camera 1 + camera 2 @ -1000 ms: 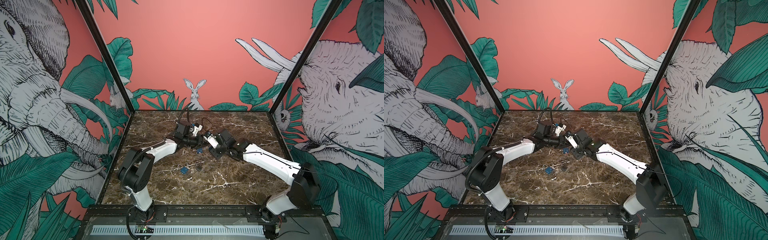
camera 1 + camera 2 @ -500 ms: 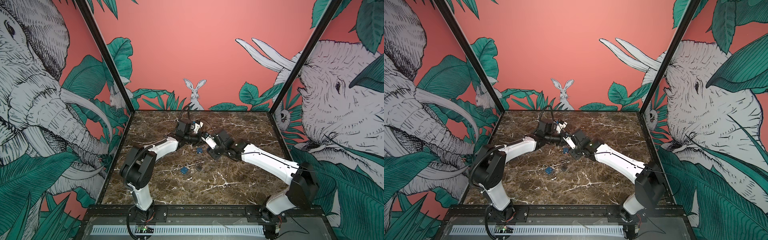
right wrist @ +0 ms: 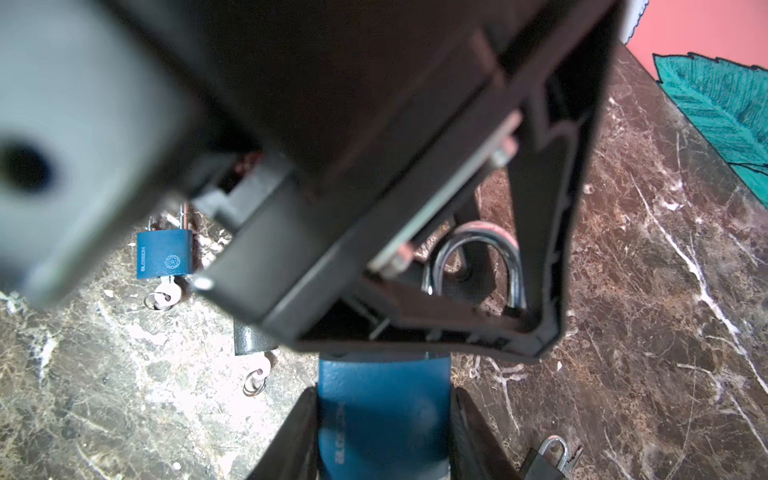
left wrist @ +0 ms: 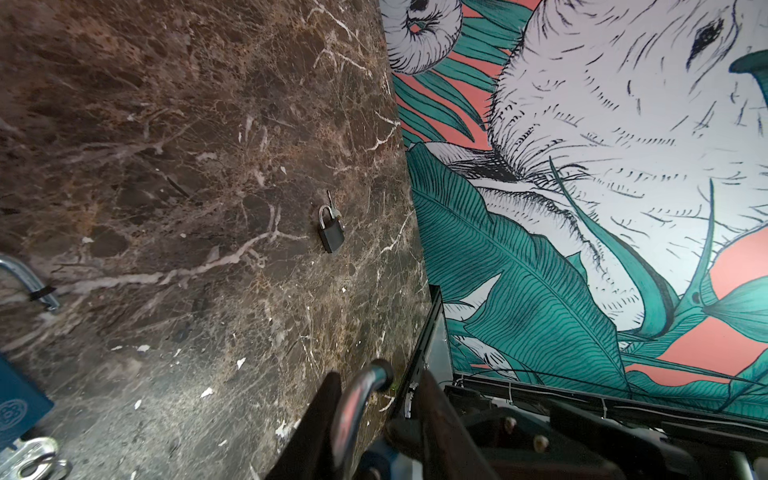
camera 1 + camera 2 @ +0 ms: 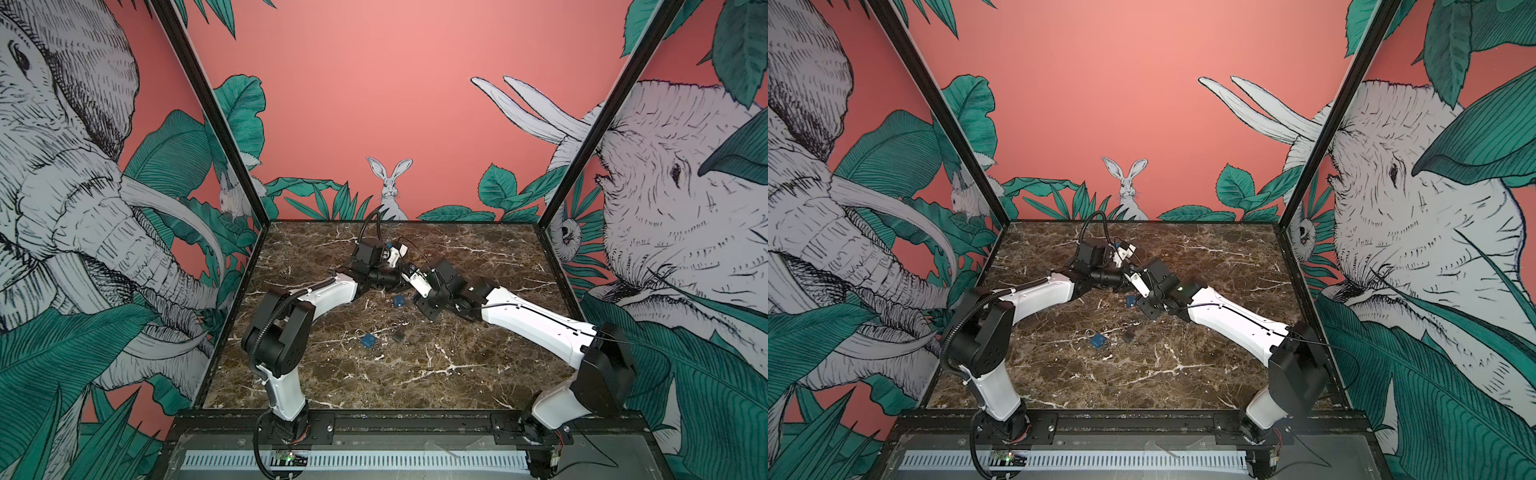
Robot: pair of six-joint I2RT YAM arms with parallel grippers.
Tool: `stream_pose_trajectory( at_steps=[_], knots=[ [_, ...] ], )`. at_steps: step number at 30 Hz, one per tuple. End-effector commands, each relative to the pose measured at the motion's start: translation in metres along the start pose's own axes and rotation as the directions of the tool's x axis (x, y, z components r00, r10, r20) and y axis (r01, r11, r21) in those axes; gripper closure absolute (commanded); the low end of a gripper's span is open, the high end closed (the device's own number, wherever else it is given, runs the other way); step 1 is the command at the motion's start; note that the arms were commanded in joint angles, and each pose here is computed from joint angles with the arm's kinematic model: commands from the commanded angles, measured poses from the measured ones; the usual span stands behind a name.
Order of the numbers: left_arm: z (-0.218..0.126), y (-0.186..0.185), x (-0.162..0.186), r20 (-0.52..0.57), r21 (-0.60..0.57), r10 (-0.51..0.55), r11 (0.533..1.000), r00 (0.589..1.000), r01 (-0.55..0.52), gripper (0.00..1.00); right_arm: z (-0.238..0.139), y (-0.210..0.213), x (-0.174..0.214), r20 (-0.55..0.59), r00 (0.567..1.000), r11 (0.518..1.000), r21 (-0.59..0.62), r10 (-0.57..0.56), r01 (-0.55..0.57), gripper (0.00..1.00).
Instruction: Lock with the key
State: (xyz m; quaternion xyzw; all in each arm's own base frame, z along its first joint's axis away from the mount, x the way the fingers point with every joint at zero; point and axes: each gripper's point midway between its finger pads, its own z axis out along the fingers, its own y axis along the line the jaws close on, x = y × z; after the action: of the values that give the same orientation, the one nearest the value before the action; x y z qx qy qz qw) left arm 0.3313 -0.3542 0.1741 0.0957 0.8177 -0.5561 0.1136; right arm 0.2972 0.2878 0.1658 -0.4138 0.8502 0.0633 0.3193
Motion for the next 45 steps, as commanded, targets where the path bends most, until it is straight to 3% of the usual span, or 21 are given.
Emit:
stream_pose_trajectory(
  at_steps=[1,14,16,17,22,23,25,28,32,35,39,45],
  knots=[
    [0.0,-0.009,0.004,-0.023,0.029,0.027,0.999,0.999,-0.027,0.68,-0.007,-0.003,-0.023,0.07,0.998,1.0,0.019,-0.005,0.004,1.0],
    [0.002,-0.006,0.008,-0.046,0.03,0.023,0.999,0.999,-0.022,0.81,-0.008,-0.004,-0.025,0.077,0.997,1.0,0.021,-0.003,0.002,1.0],
    [0.003,-0.005,0.009,-0.048,0.03,0.02,0.999,0.999,-0.018,0.9,-0.009,-0.004,-0.026,0.081,0.997,1.0,0.021,-0.003,0.001,1.0],
    [0.004,-0.004,0.009,-0.052,0.031,0.018,0.999,0.998,-0.016,1.0,-0.009,-0.004,-0.027,0.083,0.997,1.0,0.02,-0.002,0.0,1.0],
    [0.005,-0.006,0.006,-0.036,0.05,0.014,0.999,0.999,-0.012,1.0,-0.005,-0.002,-0.024,0.09,0.996,1.0,0.014,0.011,-0.012,1.0],
    [0.004,-0.007,0.004,-0.024,0.053,0.014,0.998,1.0,-0.013,1.0,-0.003,-0.002,-0.023,0.093,0.995,1.0,0.004,0.025,-0.025,0.96],
    [0.003,-0.014,-0.002,-0.004,0.07,0.021,0.997,1.0,-0.021,1.0,-0.004,-0.002,-0.021,0.109,0.992,0.998,-0.018,0.059,-0.058,0.66],
    [-0.002,-0.029,-0.017,0.061,0.1,0.036,0.994,0.998,-0.042,1.0,-0.013,-0.009,-0.019,0.167,0.97,0.982,-0.104,0.176,-0.16,0.52],
    [-0.01,-0.055,-0.042,0.165,0.15,0.043,0.986,0.985,-0.068,1.0,-0.034,-0.039,-0.014,0.283,0.872,0.906,-0.262,0.4,-0.331,0.5],
    [-0.015,-0.073,-0.057,0.218,0.194,0.033,0.978,0.975,-0.076,1.0,-0.049,-0.066,-0.009,0.352,0.754,0.816,-0.404,0.555,-0.413,0.49],
    [-0.019,-0.086,-0.067,0.25,0.218,0.019,0.973,0.968,-0.075,1.0,-0.066,-0.091,-0.012,0.396,0.599,0.695,-0.581,0.697,-0.424,0.48],
    [-0.025,-0.093,-0.073,0.283,0.197,0.023,0.977,0.959,-0.082,1.0,-0.082,-0.095,-0.029,0.415,0.511,0.616,-0.717,0.753,-0.325,0.47]
  ],
)
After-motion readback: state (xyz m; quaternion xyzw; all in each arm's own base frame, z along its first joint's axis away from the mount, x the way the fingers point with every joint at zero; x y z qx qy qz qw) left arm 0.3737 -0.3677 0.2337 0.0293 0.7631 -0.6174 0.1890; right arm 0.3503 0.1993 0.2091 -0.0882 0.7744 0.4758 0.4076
